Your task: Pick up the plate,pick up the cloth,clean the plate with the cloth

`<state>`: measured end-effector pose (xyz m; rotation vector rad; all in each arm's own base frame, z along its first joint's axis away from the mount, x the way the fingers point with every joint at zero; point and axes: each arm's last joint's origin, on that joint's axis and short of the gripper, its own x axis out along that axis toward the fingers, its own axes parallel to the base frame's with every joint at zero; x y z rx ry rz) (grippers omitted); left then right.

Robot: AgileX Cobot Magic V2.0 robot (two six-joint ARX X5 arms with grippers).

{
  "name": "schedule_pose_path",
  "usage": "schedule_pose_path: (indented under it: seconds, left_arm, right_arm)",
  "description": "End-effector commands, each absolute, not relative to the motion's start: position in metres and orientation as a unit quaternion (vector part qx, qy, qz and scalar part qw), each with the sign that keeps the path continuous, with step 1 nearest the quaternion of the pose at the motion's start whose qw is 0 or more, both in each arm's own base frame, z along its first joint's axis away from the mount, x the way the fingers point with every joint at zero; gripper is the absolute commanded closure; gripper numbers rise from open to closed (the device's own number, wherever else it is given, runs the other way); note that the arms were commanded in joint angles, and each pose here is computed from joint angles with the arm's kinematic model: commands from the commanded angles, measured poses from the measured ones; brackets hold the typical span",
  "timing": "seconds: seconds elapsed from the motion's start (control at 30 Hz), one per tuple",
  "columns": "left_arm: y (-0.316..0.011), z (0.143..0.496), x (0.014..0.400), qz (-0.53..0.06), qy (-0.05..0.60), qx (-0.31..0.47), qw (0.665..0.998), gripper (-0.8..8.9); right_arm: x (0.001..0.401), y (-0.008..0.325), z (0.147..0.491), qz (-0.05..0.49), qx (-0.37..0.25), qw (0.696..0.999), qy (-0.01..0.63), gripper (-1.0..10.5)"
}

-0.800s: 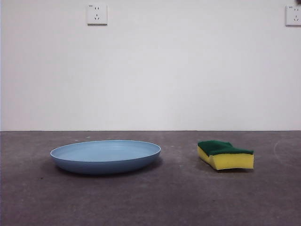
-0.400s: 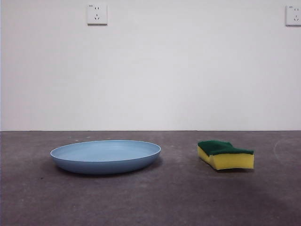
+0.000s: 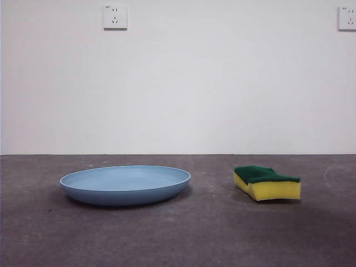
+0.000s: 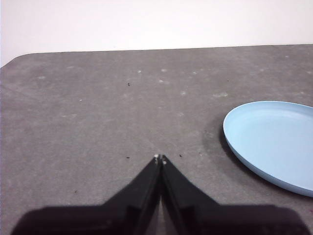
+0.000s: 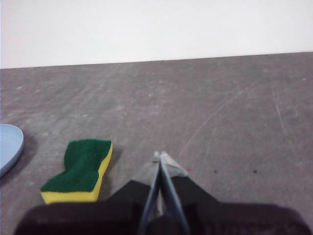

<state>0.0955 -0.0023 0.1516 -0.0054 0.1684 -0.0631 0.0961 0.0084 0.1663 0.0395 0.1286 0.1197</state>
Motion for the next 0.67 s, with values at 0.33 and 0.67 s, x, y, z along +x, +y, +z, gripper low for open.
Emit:
schedule_pose_path:
  seconds: [0.33, 0.67]
  left_arm:
    - [-0.002, 0.1472, 0.096, -0.029, 0.089, -0.006, 0.996, 8.17]
    - [-0.002, 0.1472, 0.096, -0.029, 0.089, -0.006, 0.996, 8.17]
  right_arm:
    - [0.0956, 0.0085, 0.1486, 0.057, 0.063, 0.992, 0.089, 9.5]
    - [0.0957, 0.0084, 0.1486, 0.054, 0.064, 0.993, 0.088, 9.5]
